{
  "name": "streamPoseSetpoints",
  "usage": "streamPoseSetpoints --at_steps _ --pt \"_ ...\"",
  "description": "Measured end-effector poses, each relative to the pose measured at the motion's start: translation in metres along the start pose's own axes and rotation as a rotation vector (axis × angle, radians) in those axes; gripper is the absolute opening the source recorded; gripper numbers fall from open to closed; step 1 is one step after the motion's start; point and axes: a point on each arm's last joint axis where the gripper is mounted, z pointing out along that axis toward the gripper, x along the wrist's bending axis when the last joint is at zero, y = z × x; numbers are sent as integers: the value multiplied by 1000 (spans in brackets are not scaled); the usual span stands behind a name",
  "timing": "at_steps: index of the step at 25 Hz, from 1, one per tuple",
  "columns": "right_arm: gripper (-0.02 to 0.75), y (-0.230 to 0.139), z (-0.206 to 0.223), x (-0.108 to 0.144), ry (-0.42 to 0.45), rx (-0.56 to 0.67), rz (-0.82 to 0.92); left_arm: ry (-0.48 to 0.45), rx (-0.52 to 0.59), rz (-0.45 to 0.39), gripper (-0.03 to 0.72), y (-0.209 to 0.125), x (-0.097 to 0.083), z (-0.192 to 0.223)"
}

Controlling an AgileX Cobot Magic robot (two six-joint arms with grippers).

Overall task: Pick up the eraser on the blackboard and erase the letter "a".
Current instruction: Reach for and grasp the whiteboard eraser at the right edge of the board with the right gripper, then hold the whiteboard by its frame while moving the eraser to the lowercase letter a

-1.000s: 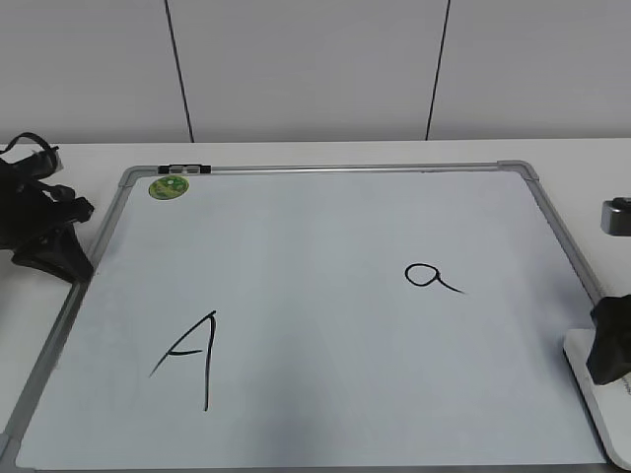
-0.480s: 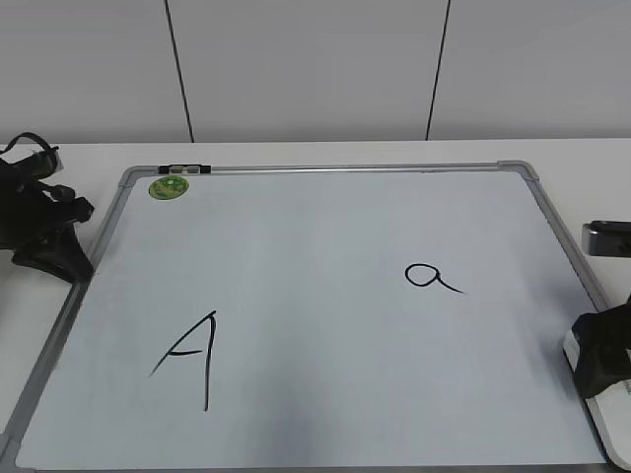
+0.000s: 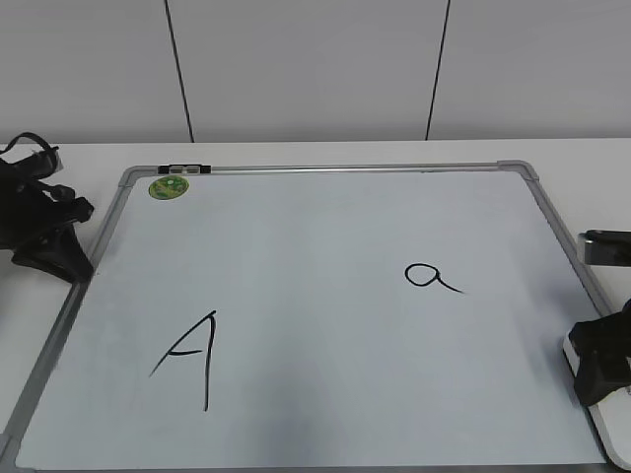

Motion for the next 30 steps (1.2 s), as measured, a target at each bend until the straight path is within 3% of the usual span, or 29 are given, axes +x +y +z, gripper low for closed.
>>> streamPoseSetpoints --at_steps 10,21,25,30 --pt "540 0 -5 0 -1 -18 -2 0 0 0 32 0 0 0" --pt "540 -7 -49 8 30 -137 -21 0 0 0 32 0 0 0" --pt "540 6 -64 15 90 -146 -54 0 0 0 32 0 0 0" --pt "540 36 -73 31 82 -134 -141 0 -3 -1 32 1 0 -1"
